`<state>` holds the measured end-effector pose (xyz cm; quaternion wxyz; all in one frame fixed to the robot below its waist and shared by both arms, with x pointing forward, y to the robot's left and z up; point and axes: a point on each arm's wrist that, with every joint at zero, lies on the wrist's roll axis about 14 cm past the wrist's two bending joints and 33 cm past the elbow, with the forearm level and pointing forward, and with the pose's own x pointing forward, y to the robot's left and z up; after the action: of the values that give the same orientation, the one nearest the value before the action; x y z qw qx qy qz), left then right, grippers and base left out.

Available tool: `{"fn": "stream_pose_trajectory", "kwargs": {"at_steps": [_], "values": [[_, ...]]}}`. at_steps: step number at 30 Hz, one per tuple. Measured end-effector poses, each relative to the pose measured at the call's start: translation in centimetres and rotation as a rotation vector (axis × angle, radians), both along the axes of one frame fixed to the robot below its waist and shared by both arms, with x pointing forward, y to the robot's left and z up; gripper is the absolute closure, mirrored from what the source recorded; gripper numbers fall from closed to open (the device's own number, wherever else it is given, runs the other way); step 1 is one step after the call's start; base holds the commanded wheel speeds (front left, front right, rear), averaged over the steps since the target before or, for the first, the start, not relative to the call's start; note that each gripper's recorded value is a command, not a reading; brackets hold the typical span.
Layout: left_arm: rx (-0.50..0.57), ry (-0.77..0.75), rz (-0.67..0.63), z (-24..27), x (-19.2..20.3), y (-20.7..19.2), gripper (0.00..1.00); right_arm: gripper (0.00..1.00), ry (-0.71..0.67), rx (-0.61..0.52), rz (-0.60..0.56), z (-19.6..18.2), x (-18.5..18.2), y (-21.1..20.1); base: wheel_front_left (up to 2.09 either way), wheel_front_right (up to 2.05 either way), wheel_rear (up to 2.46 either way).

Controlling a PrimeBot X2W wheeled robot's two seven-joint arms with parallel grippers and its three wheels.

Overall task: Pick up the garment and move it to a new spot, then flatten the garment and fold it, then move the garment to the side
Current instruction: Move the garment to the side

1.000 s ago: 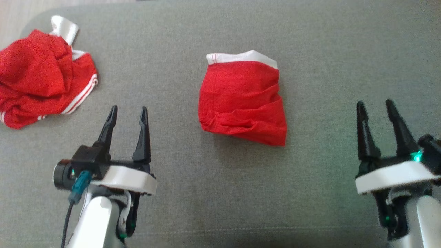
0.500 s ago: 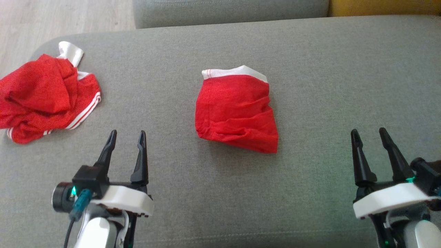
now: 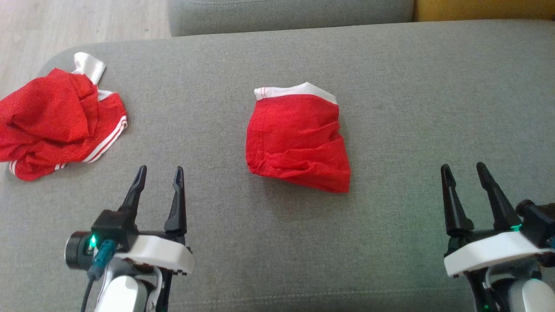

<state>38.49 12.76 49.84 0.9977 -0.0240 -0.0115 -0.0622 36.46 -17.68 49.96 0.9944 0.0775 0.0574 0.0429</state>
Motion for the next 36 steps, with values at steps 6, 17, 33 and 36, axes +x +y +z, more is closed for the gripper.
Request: {"fn": "stream_pose_trajectory", "kwargs": {"at_steps": [6,17,33,36], "values": [[-0.005,0.004,0.008,-0.1,0.0,0.3,0.0,0.0,0.005,0.002,0.006,-0.2,0.2,0.2,0.0,0.0,0.0],[-0.004,-0.006,0.026,0.0,1.4,0.8,0.0,0.0,0.086,0.027,0.101,-2.9,4.0,2.8,0.0,0.0,0.0],[0.005,0.005,0.132,-0.9,2.0,3.9,0.0,0.0,0.457,0.031,0.362,-13.1,8.6,11.7,0.0,0.0,0.0],[0.007,0.002,0.138,-0.8,2.1,4.1,0.0,0.67,0.492,0.039,0.375,-13.2,8.8,12.2,0.0,0.0,0.0]]}}
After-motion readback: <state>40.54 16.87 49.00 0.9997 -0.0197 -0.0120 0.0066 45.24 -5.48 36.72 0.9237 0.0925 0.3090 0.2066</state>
